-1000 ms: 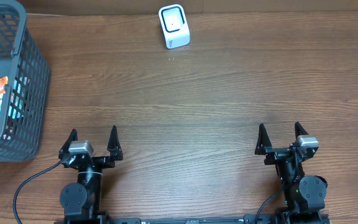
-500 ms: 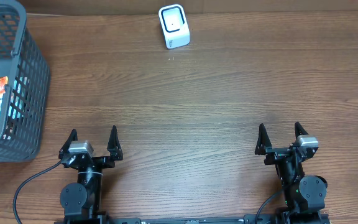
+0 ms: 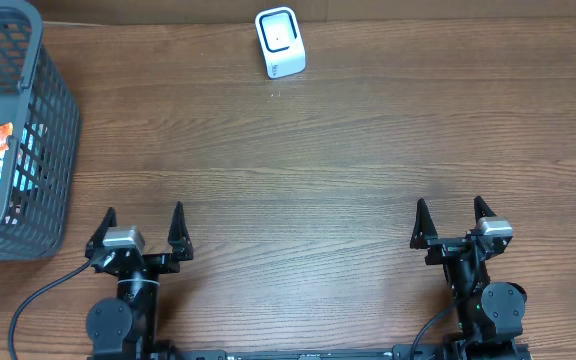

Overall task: Scan the item barcode
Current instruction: 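Move the left gripper up and over into the grey basket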

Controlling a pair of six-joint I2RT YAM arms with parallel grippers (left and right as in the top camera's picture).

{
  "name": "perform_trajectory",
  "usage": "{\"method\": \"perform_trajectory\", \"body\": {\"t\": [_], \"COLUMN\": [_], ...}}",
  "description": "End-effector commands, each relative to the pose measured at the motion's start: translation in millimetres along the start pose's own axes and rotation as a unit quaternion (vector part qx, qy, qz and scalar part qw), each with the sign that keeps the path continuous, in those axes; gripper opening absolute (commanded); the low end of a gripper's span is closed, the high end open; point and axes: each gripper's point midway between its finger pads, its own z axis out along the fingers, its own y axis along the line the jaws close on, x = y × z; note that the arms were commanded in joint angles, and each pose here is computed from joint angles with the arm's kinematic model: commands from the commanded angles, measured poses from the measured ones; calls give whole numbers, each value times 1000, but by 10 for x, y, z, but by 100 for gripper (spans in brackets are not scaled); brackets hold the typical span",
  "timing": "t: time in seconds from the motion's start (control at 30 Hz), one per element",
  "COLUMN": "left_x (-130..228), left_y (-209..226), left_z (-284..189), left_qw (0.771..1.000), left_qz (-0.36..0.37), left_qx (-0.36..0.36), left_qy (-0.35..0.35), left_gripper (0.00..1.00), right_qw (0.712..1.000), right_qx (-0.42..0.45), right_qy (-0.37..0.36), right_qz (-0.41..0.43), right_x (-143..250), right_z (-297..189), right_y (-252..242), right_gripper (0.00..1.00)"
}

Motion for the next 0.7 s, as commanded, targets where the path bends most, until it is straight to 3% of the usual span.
{"method": "perform_trajectory", "body": {"t": [0.0,0.37,0.67], "left_x": [-351,-953,-1387], "left_y": [-27,-67,-122], "left_z": [-99,-339,-285], "left_qw": [999,998,998], "left_qz": [20,26,36], "left_qx": [-2,-12,-19], "left_qy": [-37,-49,37], "left_gripper": [100,100,100], "right_qw": [1000,1000,1000], "right_qx": [1,1,1], "right_qy": [-1,-1,-1], "right_qz": [-2,-2,-2], "right_x": [23,23,23], "right_z": [1,1,1], "right_y": [-9,-9,-9], "right_gripper": [100,100,100]}}
